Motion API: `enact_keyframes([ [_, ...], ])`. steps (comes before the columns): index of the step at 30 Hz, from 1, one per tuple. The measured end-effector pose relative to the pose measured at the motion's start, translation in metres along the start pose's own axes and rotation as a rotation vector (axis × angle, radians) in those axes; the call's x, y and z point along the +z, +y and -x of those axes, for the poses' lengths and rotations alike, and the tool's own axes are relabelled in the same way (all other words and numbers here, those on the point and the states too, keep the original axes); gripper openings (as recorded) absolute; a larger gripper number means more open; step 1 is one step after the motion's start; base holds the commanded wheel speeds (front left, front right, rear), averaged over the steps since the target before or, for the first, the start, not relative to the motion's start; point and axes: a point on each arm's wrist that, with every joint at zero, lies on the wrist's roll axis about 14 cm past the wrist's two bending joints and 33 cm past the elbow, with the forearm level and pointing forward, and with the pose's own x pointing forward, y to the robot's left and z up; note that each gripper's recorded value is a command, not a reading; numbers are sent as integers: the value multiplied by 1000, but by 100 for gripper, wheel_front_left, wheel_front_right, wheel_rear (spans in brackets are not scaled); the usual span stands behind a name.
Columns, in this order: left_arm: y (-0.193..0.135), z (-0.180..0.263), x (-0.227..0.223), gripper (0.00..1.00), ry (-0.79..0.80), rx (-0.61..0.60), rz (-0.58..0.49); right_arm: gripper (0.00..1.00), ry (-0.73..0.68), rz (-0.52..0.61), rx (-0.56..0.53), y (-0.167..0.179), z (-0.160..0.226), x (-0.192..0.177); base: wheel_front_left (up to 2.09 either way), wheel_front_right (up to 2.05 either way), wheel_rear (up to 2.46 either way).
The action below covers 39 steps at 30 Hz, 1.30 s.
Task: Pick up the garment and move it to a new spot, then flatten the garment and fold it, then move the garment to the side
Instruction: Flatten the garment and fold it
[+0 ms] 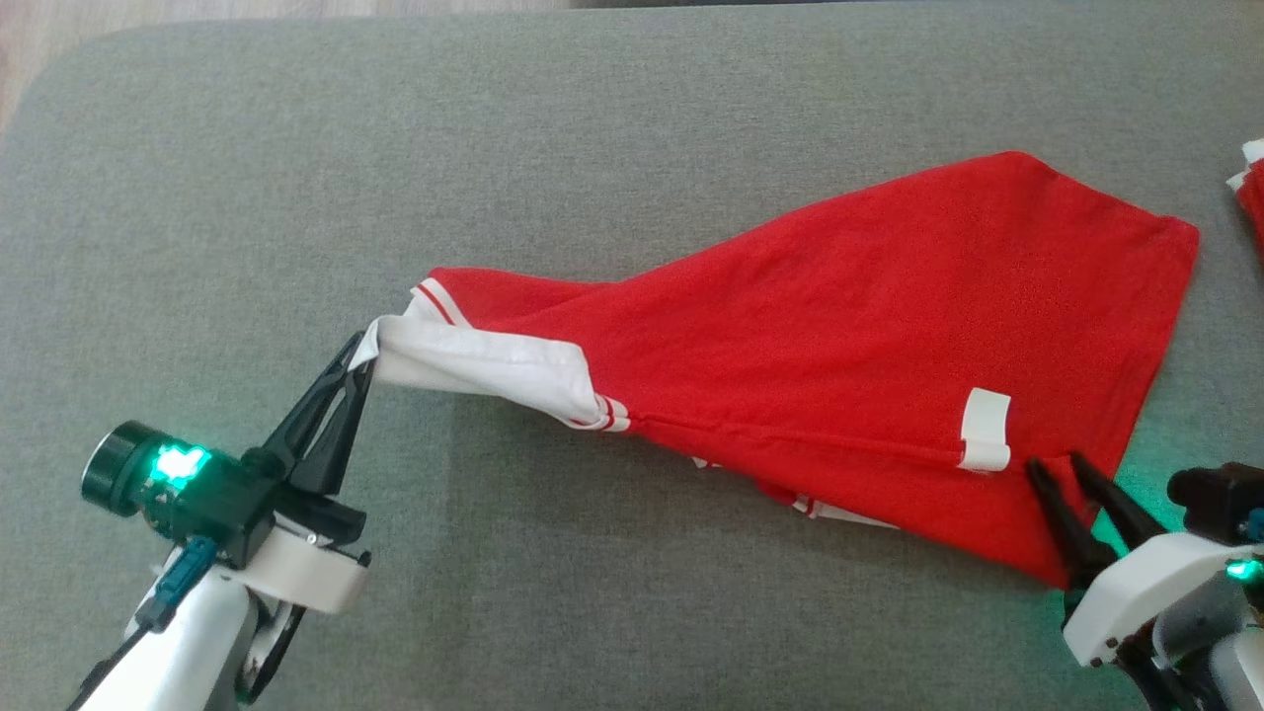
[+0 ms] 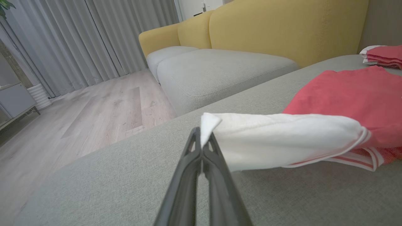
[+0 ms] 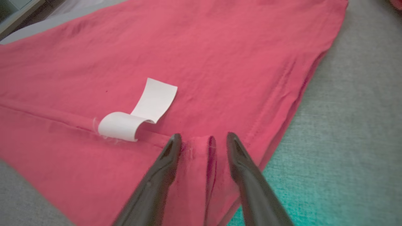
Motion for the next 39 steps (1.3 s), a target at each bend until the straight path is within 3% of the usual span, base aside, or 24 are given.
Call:
enact_keyframes([
  [1,1,1,-1,0,2,3,1,27,13,1,2,0,-1,-2,0,0,0],
  [2,0,1,-2,0,6,-1,4,0,19,2,5,1,-2,-4,0,0,0],
  [9,6,2,5,0,-11,13,-20,0,-96,12,-14,-5,3,23,0,0,0],
  [13,13,2,32,0,-90,33,-39,0,-279,39,-31,-11,20,70,0,0,0],
  [18,19,7,83,0,-228,21,-79,0,-522,156,-55,-19,66,138,0,0,0],
  [31,27,29,322,0,-711,-51,-364,0,-1060,497,-180,-3,225,333,0,0,0],
  [35,44,15,356,0,-714,-34,-368,0,-1119,504,-190,-1,225,378,0,0,0],
  [39,72,-28,338,0,-563,1,-328,0,-1064,486,-143,7,181,405,0,0,0],
])
